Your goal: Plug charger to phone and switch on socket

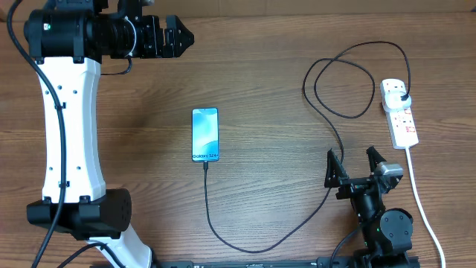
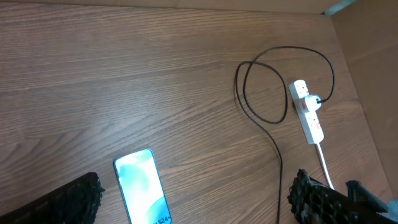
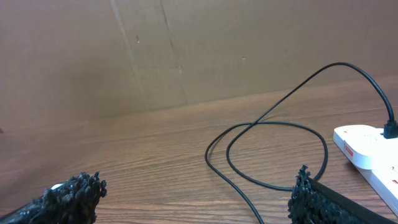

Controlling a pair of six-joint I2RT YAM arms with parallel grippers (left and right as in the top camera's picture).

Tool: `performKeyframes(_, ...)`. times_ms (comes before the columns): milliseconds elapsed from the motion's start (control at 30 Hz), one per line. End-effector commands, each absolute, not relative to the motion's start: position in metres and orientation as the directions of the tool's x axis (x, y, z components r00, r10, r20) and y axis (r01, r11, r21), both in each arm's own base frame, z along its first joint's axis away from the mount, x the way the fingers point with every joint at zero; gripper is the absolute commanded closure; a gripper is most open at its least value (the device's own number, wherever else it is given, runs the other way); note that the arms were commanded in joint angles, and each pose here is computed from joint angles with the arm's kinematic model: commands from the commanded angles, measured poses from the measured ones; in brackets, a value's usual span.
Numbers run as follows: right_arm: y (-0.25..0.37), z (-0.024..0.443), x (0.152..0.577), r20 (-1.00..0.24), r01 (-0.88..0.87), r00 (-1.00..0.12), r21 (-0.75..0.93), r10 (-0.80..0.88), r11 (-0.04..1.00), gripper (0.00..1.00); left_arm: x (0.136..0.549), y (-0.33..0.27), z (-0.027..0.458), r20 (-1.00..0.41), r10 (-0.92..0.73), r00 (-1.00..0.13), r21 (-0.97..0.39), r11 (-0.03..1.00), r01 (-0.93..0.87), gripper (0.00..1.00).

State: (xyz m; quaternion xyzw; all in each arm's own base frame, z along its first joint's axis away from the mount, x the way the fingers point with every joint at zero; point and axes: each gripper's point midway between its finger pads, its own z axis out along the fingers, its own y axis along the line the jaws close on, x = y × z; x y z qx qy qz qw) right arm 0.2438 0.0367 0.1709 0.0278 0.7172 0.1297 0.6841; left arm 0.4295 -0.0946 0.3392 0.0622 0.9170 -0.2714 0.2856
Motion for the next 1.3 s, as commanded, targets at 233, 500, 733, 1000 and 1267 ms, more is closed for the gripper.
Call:
performKeyframes(233,0.039,0.170,0.243,-0.975,-0.150,-0.055,0.220,0.214,0.964,0.00,0.430,-0.095,0.343,-0.564,-0.045,-0.824,-0.467,0.841,0.274,0.00)
performKeyframes(500,0.039,0.170,0.243,-0.975,-0.150,-0.055,0.220,0.214,0.964,0.00,0.431,-0.095,0.342,-0.564,-0.045,-0.825,-0.467,0.841,0.274,0.00)
performKeyframes(733,0.039,0.170,0.243,-0.975,-0.150,-0.055,0.220,0.214,0.964,0.00,0.428,-0.076,0.339,-0.579,-0.023,-0.815,-0.363,0.902,0.232,0.00)
performKeyframes(1000,0.039,0.170,0.243,-0.975,-0.150,-0.055,0.220,0.214,0.964,0.00,0.403,-0.049,0.327,-0.619,-0.025,-0.785,-0.233,0.960,0.153,0.00)
performKeyframes(1267,0.039,0.170,0.243,-0.975,-0.150,-0.055,0.220,0.214,0.964,0.00,0.368,-0.049,0.311,-0.743,-0.025,-0.669,-0.206,0.959,0.193,0.00)
